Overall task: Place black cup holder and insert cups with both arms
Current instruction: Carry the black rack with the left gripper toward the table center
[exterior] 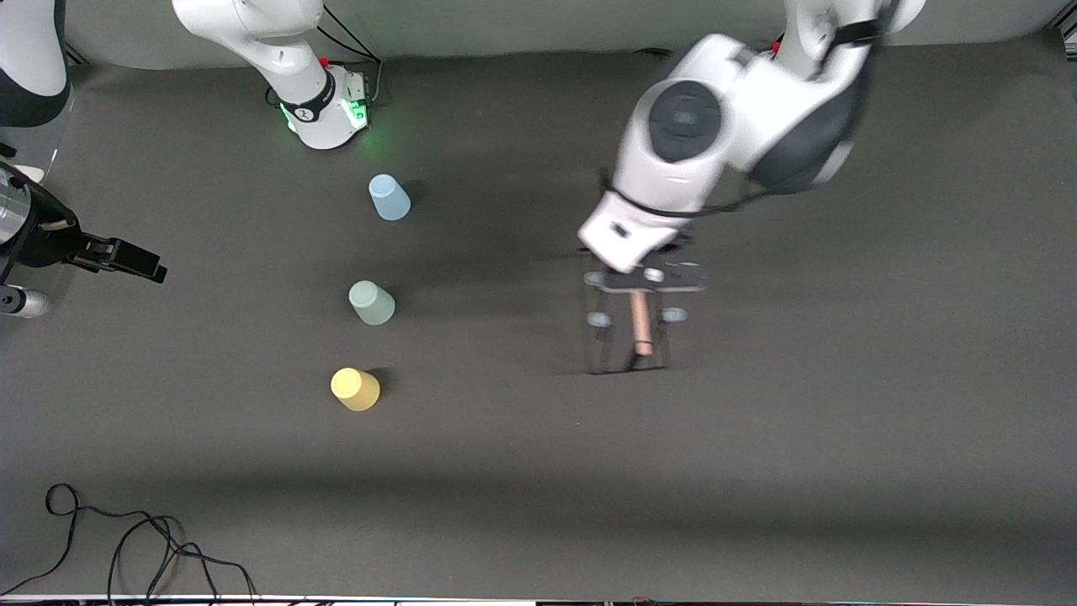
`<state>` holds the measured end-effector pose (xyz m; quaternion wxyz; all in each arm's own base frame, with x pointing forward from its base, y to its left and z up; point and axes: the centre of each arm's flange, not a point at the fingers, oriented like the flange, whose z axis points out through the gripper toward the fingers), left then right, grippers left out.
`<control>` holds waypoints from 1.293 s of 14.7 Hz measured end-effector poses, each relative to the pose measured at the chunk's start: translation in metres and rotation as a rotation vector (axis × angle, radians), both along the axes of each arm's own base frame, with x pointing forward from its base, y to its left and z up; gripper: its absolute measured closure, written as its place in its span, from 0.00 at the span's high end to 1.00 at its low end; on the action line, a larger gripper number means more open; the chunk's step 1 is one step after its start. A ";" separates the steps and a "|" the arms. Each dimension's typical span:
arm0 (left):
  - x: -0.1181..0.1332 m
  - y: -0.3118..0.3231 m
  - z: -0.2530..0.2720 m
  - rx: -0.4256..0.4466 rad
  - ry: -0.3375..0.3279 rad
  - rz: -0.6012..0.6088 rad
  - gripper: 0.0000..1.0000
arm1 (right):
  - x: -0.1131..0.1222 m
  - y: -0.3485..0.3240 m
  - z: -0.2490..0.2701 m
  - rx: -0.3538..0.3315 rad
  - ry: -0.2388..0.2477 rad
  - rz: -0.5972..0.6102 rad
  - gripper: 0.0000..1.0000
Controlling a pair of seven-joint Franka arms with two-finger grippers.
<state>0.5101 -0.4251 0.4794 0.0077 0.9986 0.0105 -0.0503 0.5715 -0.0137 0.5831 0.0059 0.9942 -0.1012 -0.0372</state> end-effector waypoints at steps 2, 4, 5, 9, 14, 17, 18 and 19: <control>-0.012 -0.033 -0.022 -0.012 -0.008 -0.013 0.16 | 0.000 0.000 0.000 0.000 0.000 0.000 1.00; -0.021 -0.058 -0.047 -0.018 -0.010 0.000 0.16 | 0.000 0.000 0.000 0.000 0.000 0.000 1.00; -0.024 -0.068 -0.060 -0.019 -0.010 0.016 0.16 | 0.000 0.000 0.000 0.000 0.000 0.000 1.00; -0.025 -0.089 -0.104 -0.018 -0.011 0.083 0.16 | 0.000 0.000 0.000 0.000 0.000 0.000 1.00; -0.024 -0.101 -0.135 -0.024 -0.030 0.078 0.16 | 0.000 0.000 0.000 0.000 0.000 0.000 1.00; -0.031 -0.110 -0.132 -0.019 -0.052 0.049 0.16 | 0.000 0.000 0.000 0.000 0.000 0.000 1.00; -0.032 -0.111 -0.132 -0.018 -0.056 0.042 0.16 | 0.000 0.000 0.000 0.000 0.000 0.000 1.00; -0.034 -0.113 -0.132 -0.018 -0.058 0.036 0.16 | 0.000 0.000 0.000 0.000 0.000 0.000 1.00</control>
